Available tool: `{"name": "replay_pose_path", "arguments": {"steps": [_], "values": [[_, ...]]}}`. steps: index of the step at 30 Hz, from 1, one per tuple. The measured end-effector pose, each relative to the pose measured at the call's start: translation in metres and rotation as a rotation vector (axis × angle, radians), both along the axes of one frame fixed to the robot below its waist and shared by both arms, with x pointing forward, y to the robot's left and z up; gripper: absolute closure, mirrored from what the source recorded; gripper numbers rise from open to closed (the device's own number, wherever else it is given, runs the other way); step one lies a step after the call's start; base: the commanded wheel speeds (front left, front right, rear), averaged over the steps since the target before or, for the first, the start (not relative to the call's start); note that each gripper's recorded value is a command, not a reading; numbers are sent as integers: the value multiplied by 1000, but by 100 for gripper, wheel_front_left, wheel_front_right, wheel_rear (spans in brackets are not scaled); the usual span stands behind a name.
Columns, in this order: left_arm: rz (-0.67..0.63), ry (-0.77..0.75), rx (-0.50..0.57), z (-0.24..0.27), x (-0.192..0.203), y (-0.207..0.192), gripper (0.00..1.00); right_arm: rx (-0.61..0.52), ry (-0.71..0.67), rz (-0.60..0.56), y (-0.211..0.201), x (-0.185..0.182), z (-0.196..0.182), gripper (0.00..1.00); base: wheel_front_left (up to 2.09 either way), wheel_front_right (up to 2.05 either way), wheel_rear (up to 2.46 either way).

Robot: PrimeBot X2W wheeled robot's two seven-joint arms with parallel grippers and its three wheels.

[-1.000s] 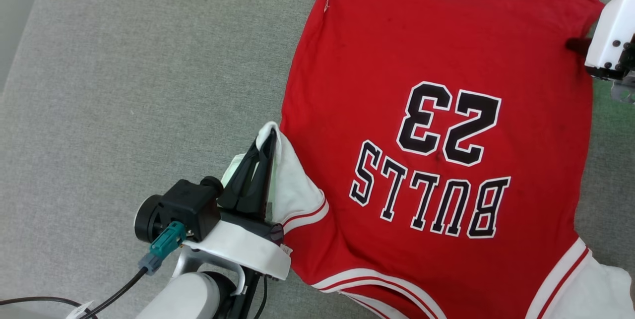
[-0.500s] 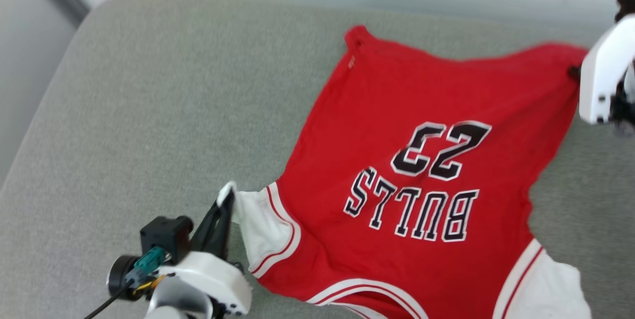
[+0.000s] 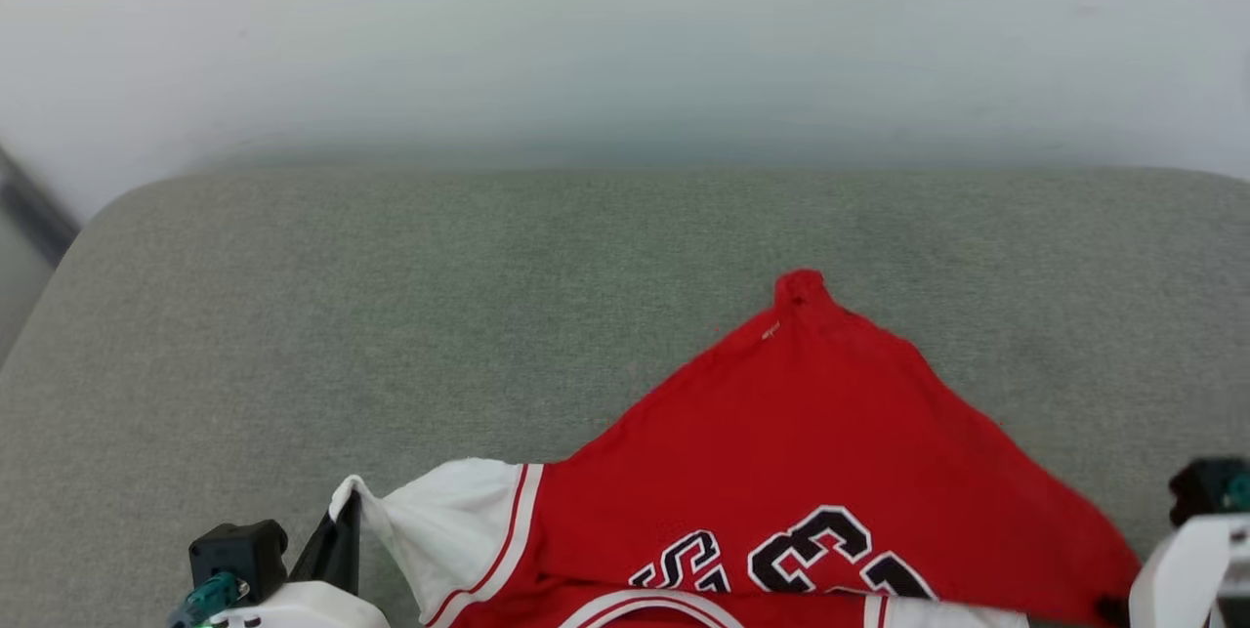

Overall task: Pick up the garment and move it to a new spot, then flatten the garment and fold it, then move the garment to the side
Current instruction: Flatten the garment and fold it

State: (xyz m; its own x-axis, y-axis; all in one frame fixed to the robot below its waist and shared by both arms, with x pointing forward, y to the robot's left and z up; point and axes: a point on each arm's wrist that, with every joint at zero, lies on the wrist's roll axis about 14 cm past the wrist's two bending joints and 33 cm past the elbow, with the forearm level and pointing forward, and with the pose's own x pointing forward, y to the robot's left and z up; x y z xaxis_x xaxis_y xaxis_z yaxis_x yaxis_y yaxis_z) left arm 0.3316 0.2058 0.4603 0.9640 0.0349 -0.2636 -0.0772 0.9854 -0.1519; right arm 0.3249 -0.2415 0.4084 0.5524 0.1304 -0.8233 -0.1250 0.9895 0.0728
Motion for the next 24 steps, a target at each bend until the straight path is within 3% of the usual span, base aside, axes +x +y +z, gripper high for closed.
{"name": "replay_pose_path", "arguments": {"steps": [7, 9, 10, 11, 14, 20, 24], "values": [[-11, 22, 1, -6, -4, -1, 100, 114, 172, -150, 15, -102, -36, 100, 0, 0, 0], [-14, 26, 0, -8, -3, -2, 100, 138, 172, -172, 22, -107, -36, 55, 0, 0, 0], [-15, 30, 1, -9, -2, -2, 100, 148, 152, -185, 23, -104, -33, 4, 0, 0, 0], [-17, 33, 2, -10, -2, -2, 100, 155, 115, -202, 22, -99, -28, 0, 0, 0, 0], [-25, 37, 2, -11, 1, -5, 100, 159, -8, -236, 16, -77, -14, 0, 0, 0, 0], [-45, -13, -3, 3, 19, -14, 100, 147, -438, -299, -8, 14, 47, 0, 0, 0, 0], [-57, -48, -5, 11, 34, -22, 100, 183, -508, -246, 4, 64, 60, 0, 0, 0, 0]]}}
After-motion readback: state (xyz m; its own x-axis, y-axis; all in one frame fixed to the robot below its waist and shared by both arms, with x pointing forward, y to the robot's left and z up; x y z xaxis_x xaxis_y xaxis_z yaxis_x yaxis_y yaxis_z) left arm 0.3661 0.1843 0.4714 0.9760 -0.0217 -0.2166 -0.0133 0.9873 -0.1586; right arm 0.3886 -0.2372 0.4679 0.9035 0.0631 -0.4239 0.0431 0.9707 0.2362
